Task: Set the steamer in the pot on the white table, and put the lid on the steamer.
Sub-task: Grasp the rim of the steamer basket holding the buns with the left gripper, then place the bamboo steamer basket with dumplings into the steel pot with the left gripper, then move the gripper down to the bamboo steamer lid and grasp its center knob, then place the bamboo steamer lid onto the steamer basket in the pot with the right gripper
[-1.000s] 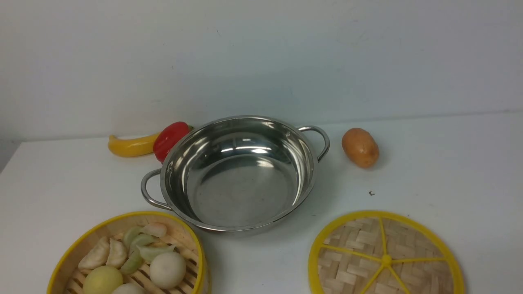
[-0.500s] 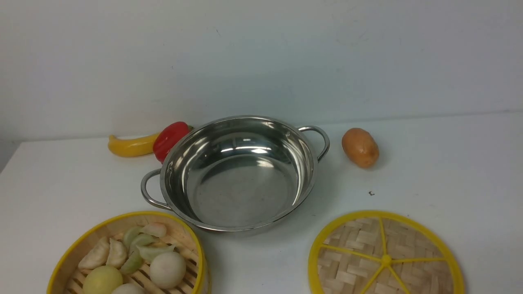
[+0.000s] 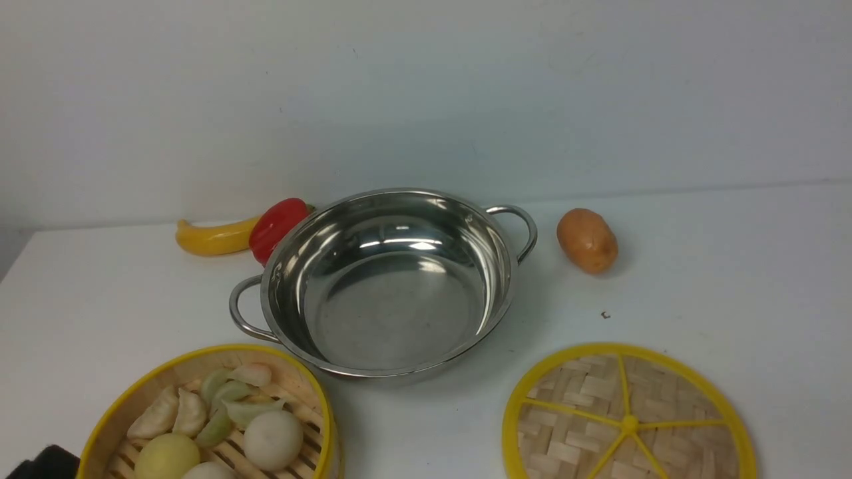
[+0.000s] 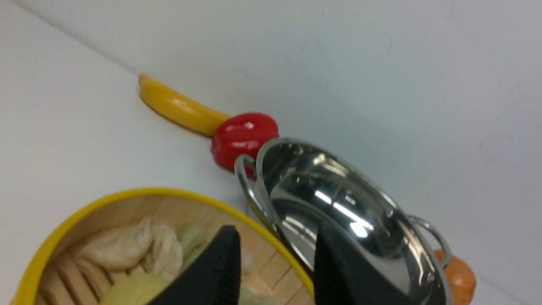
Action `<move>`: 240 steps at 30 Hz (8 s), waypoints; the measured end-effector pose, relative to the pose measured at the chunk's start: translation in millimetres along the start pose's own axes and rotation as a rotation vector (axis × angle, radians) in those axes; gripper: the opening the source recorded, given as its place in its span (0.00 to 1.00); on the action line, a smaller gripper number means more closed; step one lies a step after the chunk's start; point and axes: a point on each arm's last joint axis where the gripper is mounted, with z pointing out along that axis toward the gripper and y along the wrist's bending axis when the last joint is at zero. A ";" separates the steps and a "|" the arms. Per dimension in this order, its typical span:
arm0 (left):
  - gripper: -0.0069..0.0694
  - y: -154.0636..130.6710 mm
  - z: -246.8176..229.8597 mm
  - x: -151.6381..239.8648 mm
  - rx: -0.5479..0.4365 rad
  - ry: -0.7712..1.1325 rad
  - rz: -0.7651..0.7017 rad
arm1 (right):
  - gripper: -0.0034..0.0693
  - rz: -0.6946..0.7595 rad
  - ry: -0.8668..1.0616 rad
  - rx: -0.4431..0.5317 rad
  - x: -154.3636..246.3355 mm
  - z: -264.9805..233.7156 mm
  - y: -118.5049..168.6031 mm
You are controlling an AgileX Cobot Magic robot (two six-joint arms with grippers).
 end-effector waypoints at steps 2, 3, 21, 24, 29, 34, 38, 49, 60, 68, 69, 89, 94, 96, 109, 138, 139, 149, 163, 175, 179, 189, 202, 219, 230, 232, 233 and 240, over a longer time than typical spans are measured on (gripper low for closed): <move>0.41 -0.9 -0.1 -4.7 0.010 -0.051 -0.019 | 0.38 0.060 -0.039 -0.011 -3.5 -0.1 0.9; 0.41 -1.1 -0.2 -6.2 0.013 -0.068 -0.030 | 0.38 0.078 -0.050 -0.015 -4.5 -0.2 1.1; 0.41 -56.7 18.5 -103.6 -0.399 0.377 0.392 | 0.38 -0.093 0.006 -0.064 -36.2 -5.5 39.9; 0.41 -33.5 38.3 -119.3 -0.748 0.549 0.447 | 0.38 -0.186 0.142 -0.012 -39.0 -2.0 48.0; 0.41 -11.1 72.4 -107.9 -0.818 0.777 0.486 | 0.38 -0.310 0.384 0.049 -35.1 9.4 53.8; 0.41 0.7 114.3 -78.7 -0.656 0.967 0.420 | 0.38 -0.414 0.592 0.032 -36.2 20.8 66.8; 0.41 16.1 139.9 -57.8 -0.604 1.071 0.392 | 0.38 -0.458 0.714 0.008 -41.2 29.1 78.0; 0.41 59.7 180.0 -15.6 -0.622 1.186 0.377 | 0.38 -0.494 0.762 -0.027 -49.5 29.4 89.8; 0.13 79.6 194.6 -0.4 -0.644 1.246 0.414 | 0.38 -0.491 0.806 -0.016 -46.3 33.7 87.8; 0.13 80.3 179.4 -69.2 -0.798 1.245 0.416 | 0.38 -0.488 1.023 0.011 -29.3 51.9 77.3; 0.13 78.4 177.7 -73.2 -0.800 1.247 0.424 | 0.38 -0.486 1.033 0.015 -28.4 53.2 76.6; 0.13 -71.6 309.3 -96.1 -0.212 1.141 0.527 | 0.38 -0.461 1.197 0.063 -11.9 73.9 63.0; 0.13 -86.3 354.1 -49.9 -0.150 1.205 0.566 | 0.38 -0.460 1.206 0.062 -11.6 73.1 63.0; 0.13 -87.9 370.7 -33.9 -0.134 1.222 0.577 | 0.38 -0.460 1.209 0.062 -11.6 72.9 63.0; 0.13 -71.8 427.0 5.1 -0.182 1.271 0.592 | 0.38 -0.456 1.232 0.061 -10.8 71.0 62.9; 0.19 -41.9 443.8 59.7 -0.199 1.332 0.621 | 0.38 -0.451 1.260 0.061 -9.9 68.6 62.9; 0.22 -42.5 443.9 59.0 -0.197 1.329 0.620 | 0.38 -0.451 1.262 0.060 -9.9 68.4 62.9; 0.54 -51.6 444.6 46.7 -0.198 1.317 0.645 | 0.38 -0.444 1.266 0.058 -9.6 68.1 63.3; 0.16 -164.9 373.8 -128.0 -0.126 0.884 0.784 | 0.38 -0.461 1.279 -0.092 -15.4 149.8 95.9; 0.06 -182.4 210.7 -184.7 -0.069 0.753 0.833 | 0.38 -0.778 1.458 0.002 69.2 200.7 120.2; 0.06 -168.7 127.8 -183.9 -0.014 0.550 0.836 | 0.38 -0.824 1.482 0.071 93.2 209.2 109.0; 0.06 -104.8 6.0 -125.5 0.003 0.403 0.697 | 0.38 -0.776 1.567 0.095 126.7 217.1 92.8; 0.06 -84.5 -15.2 -101.4 -0.019 0.485 0.658 | 0.38 -0.786 1.662 0.077 157.1 210.0 90.4; 0.06 -84.3 -15.1 -101.1 -0.019 0.486 0.658 | 0.24 -0.841 1.703 0.148 170.6 214.3 78.5; 0.08 -82.7 -16.3 -99.3 -0.029 0.514 0.660 | 0.24 -0.888 1.526 0.005 105.6 264.8 177.9; 0.08 -81.4 -17.4 -97.8 -0.038 0.539 0.660 | 0.24 -0.904 1.435 -0.070 98.5 275.8 208.5; 0.08 -81.0 -17.7 -97.3 -0.040 0.546 0.660 | 0.24 -0.909 1.412 -0.092 98.3 278.7 217.2; 0.08 -76.8 -17.7 -92.3 -0.056 0.585 0.662 | 0.24 -1.005 1.288 -0.222 151.5 308.9 271.3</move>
